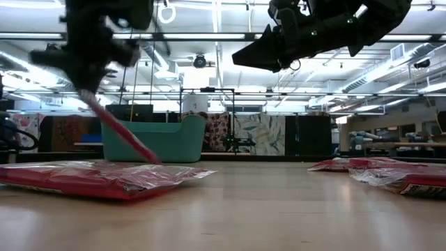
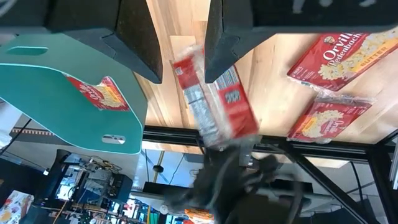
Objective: Sort popcorn bags into baskets
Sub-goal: Put the popcorn bag into the bin
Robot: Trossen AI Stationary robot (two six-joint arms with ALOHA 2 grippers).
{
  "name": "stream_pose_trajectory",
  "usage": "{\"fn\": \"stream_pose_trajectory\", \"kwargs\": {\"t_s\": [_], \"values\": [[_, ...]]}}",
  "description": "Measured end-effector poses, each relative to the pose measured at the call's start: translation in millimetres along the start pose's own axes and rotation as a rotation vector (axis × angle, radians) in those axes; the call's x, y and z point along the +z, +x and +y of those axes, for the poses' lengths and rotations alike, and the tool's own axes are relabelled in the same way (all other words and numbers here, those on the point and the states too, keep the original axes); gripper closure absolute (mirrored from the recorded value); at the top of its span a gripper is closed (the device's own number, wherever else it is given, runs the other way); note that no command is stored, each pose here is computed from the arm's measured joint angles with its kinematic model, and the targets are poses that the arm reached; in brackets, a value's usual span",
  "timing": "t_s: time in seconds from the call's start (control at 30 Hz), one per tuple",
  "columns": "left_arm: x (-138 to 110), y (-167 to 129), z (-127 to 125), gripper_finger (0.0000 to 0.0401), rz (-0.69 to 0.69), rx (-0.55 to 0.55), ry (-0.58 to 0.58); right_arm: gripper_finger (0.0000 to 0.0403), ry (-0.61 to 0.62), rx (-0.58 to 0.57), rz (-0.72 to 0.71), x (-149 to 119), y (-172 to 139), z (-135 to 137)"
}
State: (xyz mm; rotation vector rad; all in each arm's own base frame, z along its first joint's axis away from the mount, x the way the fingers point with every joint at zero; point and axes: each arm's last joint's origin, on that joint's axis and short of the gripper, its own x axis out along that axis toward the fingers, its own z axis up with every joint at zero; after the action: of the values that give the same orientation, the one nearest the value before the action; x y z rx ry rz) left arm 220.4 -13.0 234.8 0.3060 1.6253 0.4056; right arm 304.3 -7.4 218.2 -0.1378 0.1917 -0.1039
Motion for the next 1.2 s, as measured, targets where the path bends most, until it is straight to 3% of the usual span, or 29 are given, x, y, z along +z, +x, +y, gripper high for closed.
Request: {"fn": "stream_pose_trajectory", "kwargs": {"t_s": [0.27,0.63,0.83,1.2], "values": [[-7,-48,67,0.0400,-0.206,0.044,-0.177,0.0276,0.001,-0.001,-0.007,1,0,0],[-7,-77,140,0.0400,-0.331,0.186,-0.236,0.0276,0.001,-0.001,-0.006,1,0,0],[-8,-68,174,0.0401,-0.351,0.246,-0.239,0.0276,0.000,-0.001,-0.007,1,0,0],[7,-32,223,0.0401,-0.444,0.193,-0.220,0.0276,0.001,0.014,-0.015,1,0,0]]}}
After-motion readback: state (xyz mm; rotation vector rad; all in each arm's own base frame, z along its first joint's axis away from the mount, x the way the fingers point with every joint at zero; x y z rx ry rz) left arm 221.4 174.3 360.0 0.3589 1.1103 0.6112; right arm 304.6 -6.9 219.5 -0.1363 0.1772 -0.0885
